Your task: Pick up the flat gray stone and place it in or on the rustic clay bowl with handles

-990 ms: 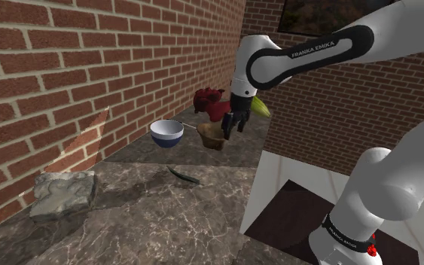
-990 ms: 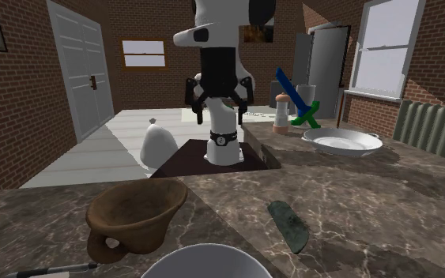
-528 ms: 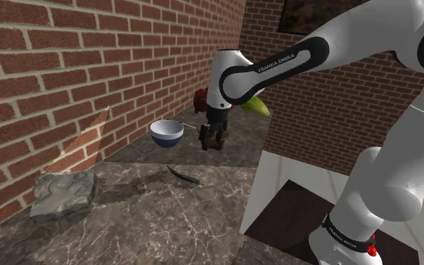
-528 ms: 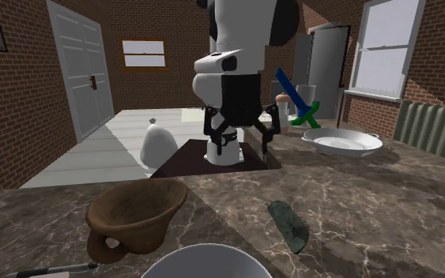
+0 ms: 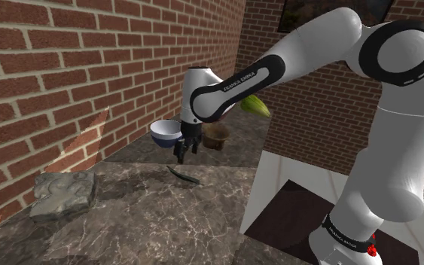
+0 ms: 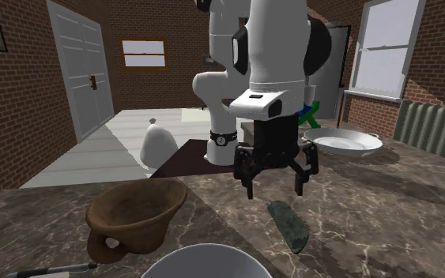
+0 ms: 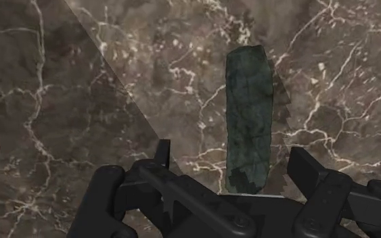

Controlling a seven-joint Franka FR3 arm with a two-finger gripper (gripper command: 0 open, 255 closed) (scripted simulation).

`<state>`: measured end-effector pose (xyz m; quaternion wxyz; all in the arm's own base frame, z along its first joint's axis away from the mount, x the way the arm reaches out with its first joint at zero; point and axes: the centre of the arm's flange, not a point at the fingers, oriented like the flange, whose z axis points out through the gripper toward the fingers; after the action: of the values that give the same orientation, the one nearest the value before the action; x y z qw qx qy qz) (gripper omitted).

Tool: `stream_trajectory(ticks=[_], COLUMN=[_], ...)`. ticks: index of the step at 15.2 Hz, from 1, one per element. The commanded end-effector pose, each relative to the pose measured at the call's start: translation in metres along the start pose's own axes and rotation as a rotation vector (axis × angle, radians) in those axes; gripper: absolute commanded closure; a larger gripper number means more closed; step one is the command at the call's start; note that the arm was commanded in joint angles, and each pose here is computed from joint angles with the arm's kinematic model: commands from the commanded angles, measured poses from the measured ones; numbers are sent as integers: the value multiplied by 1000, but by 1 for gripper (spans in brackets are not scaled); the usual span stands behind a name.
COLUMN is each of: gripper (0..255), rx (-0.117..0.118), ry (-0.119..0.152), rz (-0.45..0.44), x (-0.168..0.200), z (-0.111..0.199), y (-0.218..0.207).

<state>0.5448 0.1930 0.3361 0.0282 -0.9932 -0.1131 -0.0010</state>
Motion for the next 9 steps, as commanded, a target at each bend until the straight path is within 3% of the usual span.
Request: stream_trajectory(ticks=[1,9], gripper=[0,0], rx=[5,5], ry=[-1,-1], rz=[-26,-27], x=[15,16], z=[17,58], y=[-15,-16])
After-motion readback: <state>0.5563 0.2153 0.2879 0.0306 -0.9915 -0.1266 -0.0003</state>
